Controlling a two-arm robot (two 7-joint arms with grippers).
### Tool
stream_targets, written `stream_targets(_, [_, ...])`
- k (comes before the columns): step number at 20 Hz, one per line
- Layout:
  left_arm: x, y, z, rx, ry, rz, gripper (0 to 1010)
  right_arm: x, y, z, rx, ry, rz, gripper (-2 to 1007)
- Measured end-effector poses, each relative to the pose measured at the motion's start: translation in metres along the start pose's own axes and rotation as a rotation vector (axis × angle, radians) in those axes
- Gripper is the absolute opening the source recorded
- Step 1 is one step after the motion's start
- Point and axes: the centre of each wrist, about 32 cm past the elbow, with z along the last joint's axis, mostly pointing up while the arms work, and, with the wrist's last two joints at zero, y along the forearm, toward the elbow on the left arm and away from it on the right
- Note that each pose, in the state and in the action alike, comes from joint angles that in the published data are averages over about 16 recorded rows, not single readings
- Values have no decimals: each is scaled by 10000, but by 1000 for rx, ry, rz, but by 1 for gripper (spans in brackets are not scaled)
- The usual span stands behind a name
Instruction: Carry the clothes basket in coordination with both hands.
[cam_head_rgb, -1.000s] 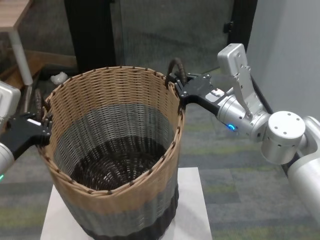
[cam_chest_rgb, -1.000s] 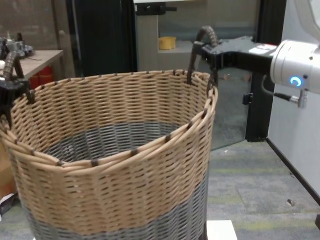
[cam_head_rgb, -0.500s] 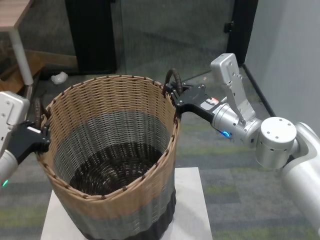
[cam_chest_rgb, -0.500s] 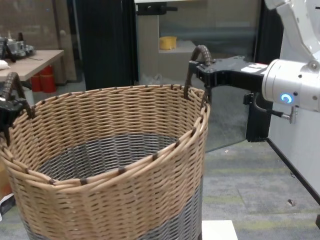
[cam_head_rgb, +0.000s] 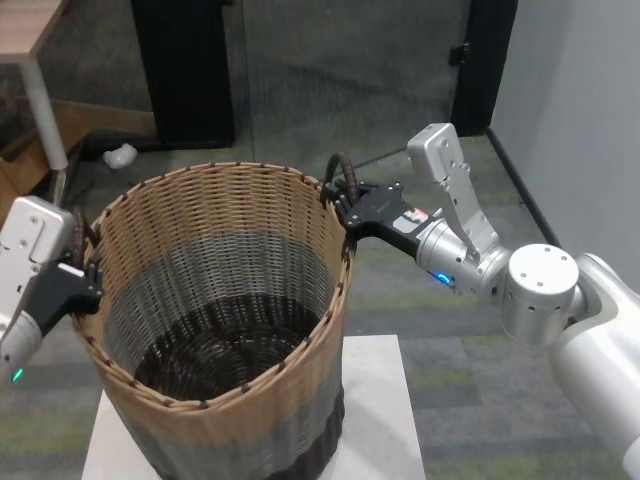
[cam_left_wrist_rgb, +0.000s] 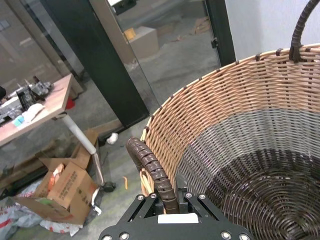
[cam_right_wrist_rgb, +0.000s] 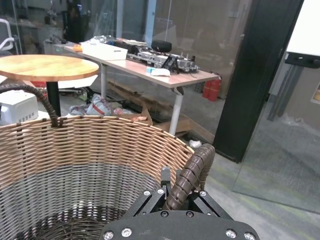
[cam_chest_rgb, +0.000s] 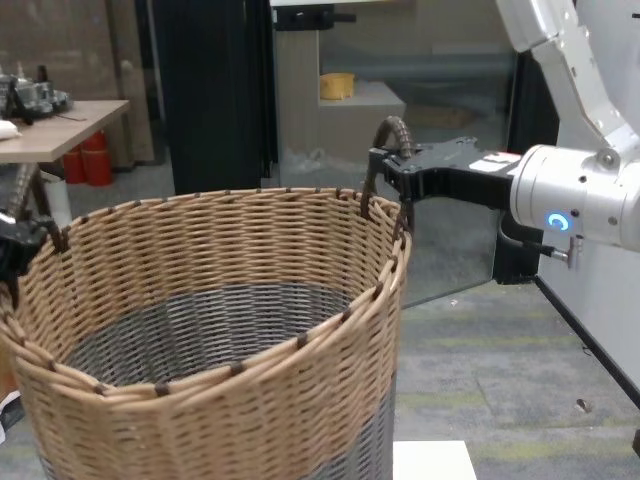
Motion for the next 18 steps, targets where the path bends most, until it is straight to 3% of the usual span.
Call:
stream_targets(3, [-28, -16, -35, 11, -8, -7, 164, -7, 17, -37, -10, -1, 3, 76])
stream_targets(8, [-56, -42, -95, 42, 14, -23, 164, -15, 37, -84, -26, 4, 5, 76])
stream_targets(18, [-62, -67, -146, 83, 59, -43, 164, -18, 50, -110, -41, 13, 3, 75])
